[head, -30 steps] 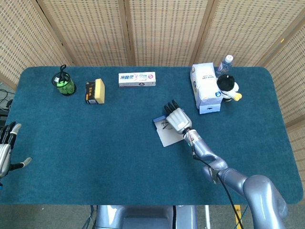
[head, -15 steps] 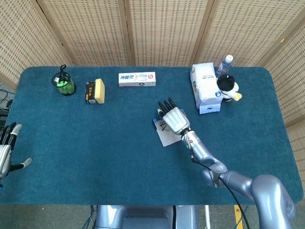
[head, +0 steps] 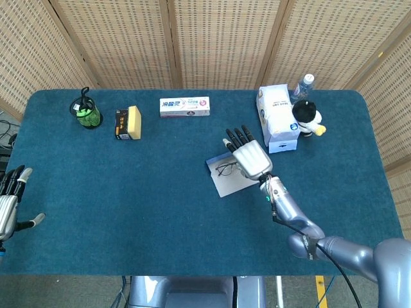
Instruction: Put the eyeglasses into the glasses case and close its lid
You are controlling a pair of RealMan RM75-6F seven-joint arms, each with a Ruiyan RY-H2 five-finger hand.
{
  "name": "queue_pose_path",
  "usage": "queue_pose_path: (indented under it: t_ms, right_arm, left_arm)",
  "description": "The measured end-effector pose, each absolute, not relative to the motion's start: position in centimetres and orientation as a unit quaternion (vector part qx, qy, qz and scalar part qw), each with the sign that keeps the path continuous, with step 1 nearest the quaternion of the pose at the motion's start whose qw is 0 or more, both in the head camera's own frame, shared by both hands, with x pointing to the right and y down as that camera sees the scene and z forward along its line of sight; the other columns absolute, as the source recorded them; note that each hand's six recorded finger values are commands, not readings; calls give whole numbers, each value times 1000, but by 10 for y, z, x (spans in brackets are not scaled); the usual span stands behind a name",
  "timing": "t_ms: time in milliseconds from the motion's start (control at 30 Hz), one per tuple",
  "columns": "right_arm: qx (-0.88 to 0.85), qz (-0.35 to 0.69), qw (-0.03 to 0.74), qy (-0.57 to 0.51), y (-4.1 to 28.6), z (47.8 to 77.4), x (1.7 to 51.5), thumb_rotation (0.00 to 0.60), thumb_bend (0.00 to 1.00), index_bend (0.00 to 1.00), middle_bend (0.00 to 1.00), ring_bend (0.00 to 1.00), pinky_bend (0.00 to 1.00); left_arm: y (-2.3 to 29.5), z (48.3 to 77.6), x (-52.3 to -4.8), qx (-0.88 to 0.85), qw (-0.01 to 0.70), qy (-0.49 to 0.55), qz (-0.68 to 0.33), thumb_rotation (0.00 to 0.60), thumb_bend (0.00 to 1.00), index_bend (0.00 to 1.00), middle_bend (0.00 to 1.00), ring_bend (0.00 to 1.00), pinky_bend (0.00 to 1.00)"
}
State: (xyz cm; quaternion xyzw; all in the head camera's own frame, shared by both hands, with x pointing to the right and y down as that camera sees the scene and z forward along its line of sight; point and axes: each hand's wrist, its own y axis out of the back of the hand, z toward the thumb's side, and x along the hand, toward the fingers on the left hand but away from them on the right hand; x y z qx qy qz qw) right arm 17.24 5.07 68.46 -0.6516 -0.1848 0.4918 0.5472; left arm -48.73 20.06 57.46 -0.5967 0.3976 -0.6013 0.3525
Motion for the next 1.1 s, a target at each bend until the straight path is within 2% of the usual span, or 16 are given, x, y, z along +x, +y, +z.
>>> queue_pose_path:
  t_ms: [167,400,533,600,733,1100]
  right_arm:
    - [-662,490,527,-211,54,683,192,600,318,182,82,0,6]
    - [-652,505,525,-210,48,696,222,600,738,191,92,0,12]
    - [-677,506,496,-198,48,707,212,600,963,203,104,0,58]
    - [-691,506,481,-190,46,713,202,600,999,215,117,1,90]
    - [-711,507,451,-185,42,724,179,600,1000,223,134,23,142]
    - [-716,543,407,-164,34,757,153,600,1000,261,187,70,144]
  left_arm:
    - [201,574,-487,-596,354,399,-600,600,0,0,0,0,0]
    - [201,577,-486,-596,354,395,-603,600,0,0,0,0,0]
    - [200,578,-486,-594,354,395,-604,600,0,0,0,0,0]
    - [200,579,-487,-594,352,395,-606,600,0,0,0,0,0]
    - [199,580,-488,-592,351,395,-609,600,0,0,0,0,0]
    - [196,583,-491,-590,344,396,-613,600,0,0,0,0,0]
